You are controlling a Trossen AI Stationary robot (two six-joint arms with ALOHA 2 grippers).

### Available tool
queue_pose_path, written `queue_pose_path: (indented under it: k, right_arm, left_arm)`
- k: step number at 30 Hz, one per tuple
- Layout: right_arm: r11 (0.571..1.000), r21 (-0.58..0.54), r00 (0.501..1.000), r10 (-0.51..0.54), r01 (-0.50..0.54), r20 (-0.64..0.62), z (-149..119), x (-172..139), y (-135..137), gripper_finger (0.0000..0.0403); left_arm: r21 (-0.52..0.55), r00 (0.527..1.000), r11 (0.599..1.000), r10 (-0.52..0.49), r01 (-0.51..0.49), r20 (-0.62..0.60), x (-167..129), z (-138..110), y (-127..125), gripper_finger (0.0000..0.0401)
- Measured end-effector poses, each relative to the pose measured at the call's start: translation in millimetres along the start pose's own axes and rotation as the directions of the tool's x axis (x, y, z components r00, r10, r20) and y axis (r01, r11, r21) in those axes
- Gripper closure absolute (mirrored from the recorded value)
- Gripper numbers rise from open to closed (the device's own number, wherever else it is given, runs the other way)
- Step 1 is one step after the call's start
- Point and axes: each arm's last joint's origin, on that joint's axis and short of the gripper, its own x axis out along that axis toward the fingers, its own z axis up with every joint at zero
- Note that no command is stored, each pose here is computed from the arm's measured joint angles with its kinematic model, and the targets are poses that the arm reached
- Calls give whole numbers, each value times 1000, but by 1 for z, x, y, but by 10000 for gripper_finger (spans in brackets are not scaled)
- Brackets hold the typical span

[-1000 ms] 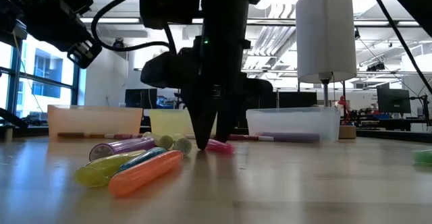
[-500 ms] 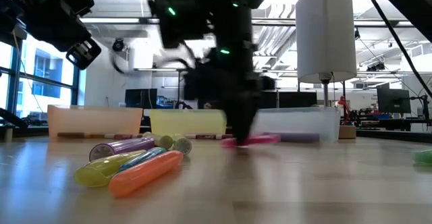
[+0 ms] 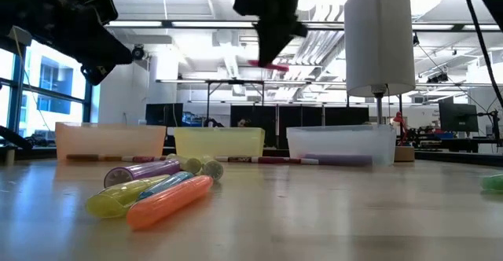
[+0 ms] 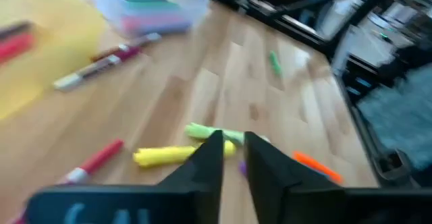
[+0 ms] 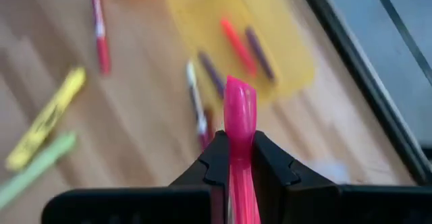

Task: Pick & Place Markers
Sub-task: Put the pink pen into the yellow bin

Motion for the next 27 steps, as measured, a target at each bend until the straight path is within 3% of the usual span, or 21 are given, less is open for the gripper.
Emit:
queue_pose_path:
  k: [5,8,15,19,22,27]
  right_arm:
    - [994,-59,991,99,-94,85,25,29,-22,375]
    - [984,-120,982,145,-130,125,34,47,-23,375]
    - [959,-244,979,174,-144,106,39,102,-24,375]
    - [956,-263,985,156,-132,72,36,128,-27,375]
    - [955,-270,985,151,-124,81,38,131,-32,372]
    - [958,-259,987,144,-121,75,38,133,-37,320]
  left_arm:
    - [-53,970,976,216,-211,110,2,4,6,275]
    - [-63,956,965,260,-253,133,1,5,7,253]
    - [-77,955,962,270,-263,119,3,3,8,247]
    - [-96,940,941,332,-325,75,8,2,9,247]
    - [-71,932,930,363,-361,14,13,5,7,247]
    - [-1,907,912,408,-410,-108,23,13,2,247]
